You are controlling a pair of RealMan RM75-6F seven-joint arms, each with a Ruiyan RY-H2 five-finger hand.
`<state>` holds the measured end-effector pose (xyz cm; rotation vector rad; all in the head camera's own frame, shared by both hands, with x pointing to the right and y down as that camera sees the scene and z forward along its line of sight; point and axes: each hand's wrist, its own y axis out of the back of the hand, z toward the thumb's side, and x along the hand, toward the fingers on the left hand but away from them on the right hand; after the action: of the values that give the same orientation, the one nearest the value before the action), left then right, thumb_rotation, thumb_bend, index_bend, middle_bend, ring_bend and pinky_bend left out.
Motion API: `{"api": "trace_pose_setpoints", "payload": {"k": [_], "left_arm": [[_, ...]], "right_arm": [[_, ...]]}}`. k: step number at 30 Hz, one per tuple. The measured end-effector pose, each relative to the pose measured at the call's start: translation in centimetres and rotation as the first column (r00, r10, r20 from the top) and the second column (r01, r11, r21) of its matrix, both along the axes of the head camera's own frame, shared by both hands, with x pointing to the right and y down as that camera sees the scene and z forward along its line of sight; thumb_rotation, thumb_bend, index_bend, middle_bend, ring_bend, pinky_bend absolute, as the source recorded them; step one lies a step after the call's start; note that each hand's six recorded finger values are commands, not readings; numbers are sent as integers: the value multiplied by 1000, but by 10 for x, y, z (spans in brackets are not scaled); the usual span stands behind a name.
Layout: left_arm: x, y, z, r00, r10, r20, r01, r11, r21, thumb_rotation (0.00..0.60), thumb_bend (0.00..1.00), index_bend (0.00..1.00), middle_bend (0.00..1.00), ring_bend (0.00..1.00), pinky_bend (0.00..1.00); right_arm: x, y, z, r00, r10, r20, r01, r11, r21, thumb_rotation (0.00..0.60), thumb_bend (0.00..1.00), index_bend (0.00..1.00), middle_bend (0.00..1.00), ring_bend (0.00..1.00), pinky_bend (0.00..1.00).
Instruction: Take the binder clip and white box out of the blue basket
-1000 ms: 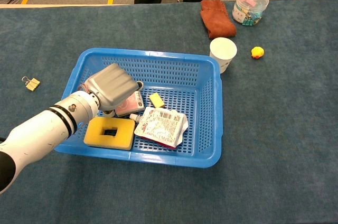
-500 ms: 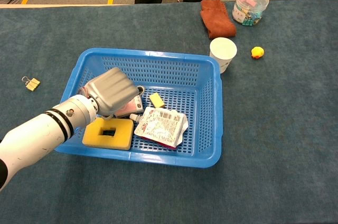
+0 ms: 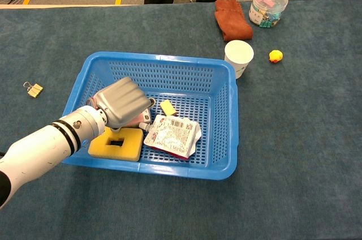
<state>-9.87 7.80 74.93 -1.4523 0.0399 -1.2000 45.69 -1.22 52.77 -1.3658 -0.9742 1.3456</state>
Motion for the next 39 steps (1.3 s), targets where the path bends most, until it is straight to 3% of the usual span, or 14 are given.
{"api": "trace_pose_setpoints", "payload": {"k": [9,18,23,34,39], "left_arm": [[3,-3,-7,999,-32,-36,32,999,-10,600,164,476,836,782,881],[3,-15,-46,987,-83,-137,86,996,15,600,163,477,838,782,881],[-6,-29,-70,966,-146,-212,158,987,38,600,164,476,839,782,881],[-46,-60,-110,884,-311,-348,359,930,80,600,163,471,839,782,881],[-66,-73,-120,860,-362,-359,425,898,112,600,164,471,836,782,881]], "right_arm": [[0,-1,1,1000,1,5,-1,1000,-1,600,257,351,275,109,135],[-5,-5,6,1000,-13,9,14,1000,-9,600,256,352,275,109,135],[-11,-8,9,1000,-28,9,28,999,-16,600,257,352,276,109,135],[-20,-10,11,999,-50,12,50,999,-21,600,257,352,276,109,135],[-22,-11,12,999,-50,14,50,999,-22,600,257,352,276,110,135]]}}
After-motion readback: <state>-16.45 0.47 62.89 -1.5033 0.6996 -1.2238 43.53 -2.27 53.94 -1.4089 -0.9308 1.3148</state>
